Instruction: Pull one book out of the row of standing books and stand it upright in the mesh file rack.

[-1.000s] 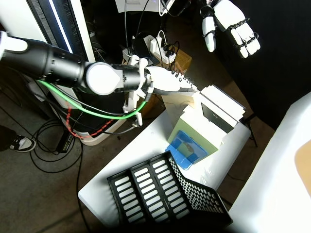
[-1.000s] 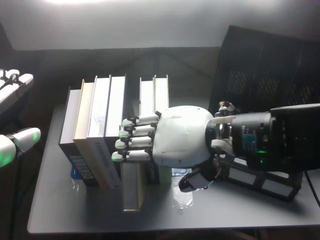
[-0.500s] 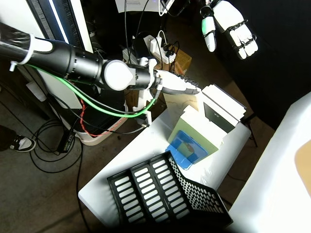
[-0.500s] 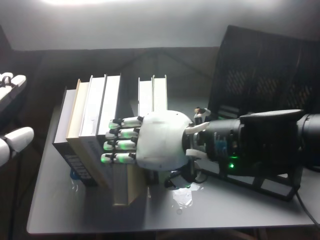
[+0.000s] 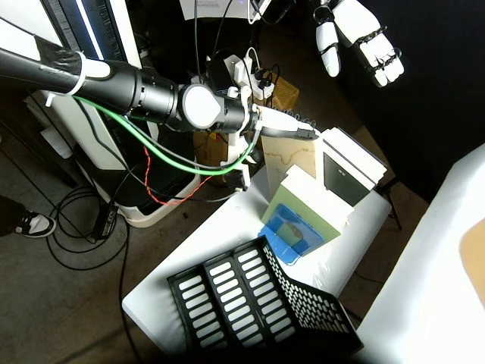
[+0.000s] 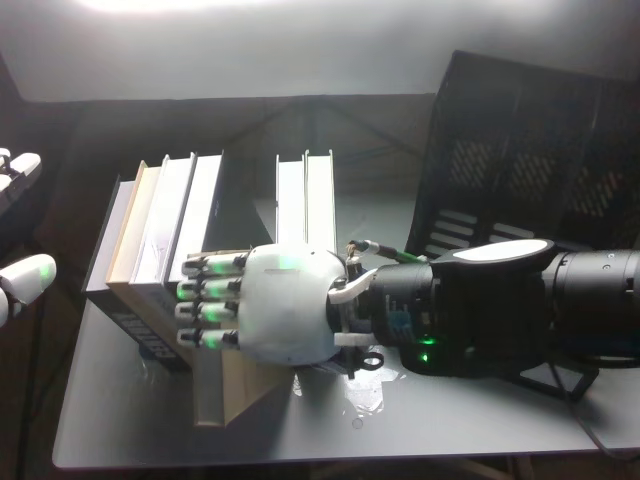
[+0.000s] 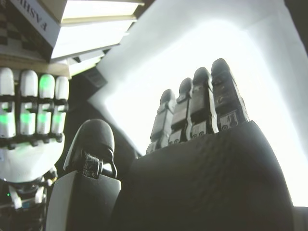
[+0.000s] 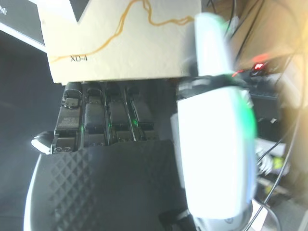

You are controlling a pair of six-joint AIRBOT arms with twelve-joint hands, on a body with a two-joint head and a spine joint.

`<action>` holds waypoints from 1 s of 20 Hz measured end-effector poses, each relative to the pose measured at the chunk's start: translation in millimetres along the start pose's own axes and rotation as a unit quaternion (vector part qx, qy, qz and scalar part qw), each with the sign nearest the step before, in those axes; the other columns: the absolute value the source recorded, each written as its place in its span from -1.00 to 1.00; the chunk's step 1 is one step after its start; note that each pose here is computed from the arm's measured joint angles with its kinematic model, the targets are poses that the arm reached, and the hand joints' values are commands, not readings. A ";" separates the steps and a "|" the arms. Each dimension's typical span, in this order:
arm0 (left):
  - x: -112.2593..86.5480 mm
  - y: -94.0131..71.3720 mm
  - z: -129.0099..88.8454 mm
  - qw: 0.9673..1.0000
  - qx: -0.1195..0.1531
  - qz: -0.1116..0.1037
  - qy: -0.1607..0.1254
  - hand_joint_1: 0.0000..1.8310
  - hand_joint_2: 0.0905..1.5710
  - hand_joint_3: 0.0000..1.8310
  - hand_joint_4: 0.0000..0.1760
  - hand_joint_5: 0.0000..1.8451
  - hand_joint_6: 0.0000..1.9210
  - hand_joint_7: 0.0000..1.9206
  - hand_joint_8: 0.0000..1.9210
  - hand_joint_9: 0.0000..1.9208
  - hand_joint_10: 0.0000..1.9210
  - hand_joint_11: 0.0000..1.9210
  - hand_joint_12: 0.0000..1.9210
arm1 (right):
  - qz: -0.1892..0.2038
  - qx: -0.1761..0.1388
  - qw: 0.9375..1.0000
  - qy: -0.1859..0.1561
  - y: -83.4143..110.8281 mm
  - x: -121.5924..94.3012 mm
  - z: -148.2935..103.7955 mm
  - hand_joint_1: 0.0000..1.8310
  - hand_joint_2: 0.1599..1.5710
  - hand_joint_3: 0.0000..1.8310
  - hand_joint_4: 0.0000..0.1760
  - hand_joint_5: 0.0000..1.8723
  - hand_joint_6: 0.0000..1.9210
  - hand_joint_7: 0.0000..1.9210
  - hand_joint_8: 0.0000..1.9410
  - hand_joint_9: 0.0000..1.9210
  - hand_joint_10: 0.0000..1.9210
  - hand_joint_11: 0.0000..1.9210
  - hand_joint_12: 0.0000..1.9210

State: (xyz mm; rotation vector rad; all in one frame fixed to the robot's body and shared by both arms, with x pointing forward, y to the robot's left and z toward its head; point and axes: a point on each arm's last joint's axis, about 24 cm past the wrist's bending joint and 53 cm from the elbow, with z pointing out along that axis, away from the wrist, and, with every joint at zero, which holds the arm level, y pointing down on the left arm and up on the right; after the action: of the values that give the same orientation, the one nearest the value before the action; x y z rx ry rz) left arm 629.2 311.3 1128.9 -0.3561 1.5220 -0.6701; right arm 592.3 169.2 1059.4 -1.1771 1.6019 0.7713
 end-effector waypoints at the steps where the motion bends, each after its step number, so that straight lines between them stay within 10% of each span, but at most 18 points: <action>1: -0.6 0.8 -0.1 1.000 -0.002 -0.001 -0.001 -1.00 0.76 -1.00 -0.35 -1.00 -1.00 -1.00 -1.00 -1.00 -1.00 -1.00 -1.00 | 0.001 -0.003 1.000 0.000 2.5 0.9 0.9 0.26 0.27 -0.97 -1.00 -0.79 -0.99 -0.87 -1.00 -0.95 -0.99 -1.00 -1.00; 9: -2.1 1.9 -5.2 1.000 -0.002 -0.005 -0.007 -1.00 0.73 -1.00 -0.44 -0.99 -1.00 -1.00 -1.00 -1.00 -1.00 -1.00 -1.00 | -0.007 0.009 0.999 0.037 6.6 31.9 6.7 0.36 0.28 -1.00 -1.00 -0.58 -0.91 -0.72 -0.94 -0.84 -0.92 -1.00 -1.00; 11: -3.6 3.1 -5.2 1.000 -0.005 -0.005 -0.010 -1.00 0.73 -1.00 -0.32 -1.00 -1.00 -1.00 -1.00 -1.00 -1.00 -1.00 -1.00 | -0.017 0.011 0.999 0.041 8.1 31.5 6.0 0.30 0.43 -0.95 -1.00 -0.80 -1.00 -0.95 -1.00 -0.99 -1.00 -1.00 -1.00; 20: -0.3 8.4 -11.5 1.000 -0.015 -0.006 -0.006 -1.00 0.75 -1.00 -0.07 -1.00 -1.00 -1.00 -1.00 -1.00 -1.00 -1.00 -1.00 | -0.022 0.011 0.999 0.038 6.3 27.6 -5.6 0.28 0.49 -0.95 -1.00 -0.64 -0.95 -0.79 -0.99 -0.96 -0.98 -1.00 -1.00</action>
State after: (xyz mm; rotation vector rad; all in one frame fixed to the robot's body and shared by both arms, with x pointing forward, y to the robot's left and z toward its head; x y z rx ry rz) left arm 619.4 320.2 1123.5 -0.3922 1.5201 -0.6544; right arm 582.8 157.3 1034.9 -1.2356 1.6373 0.6865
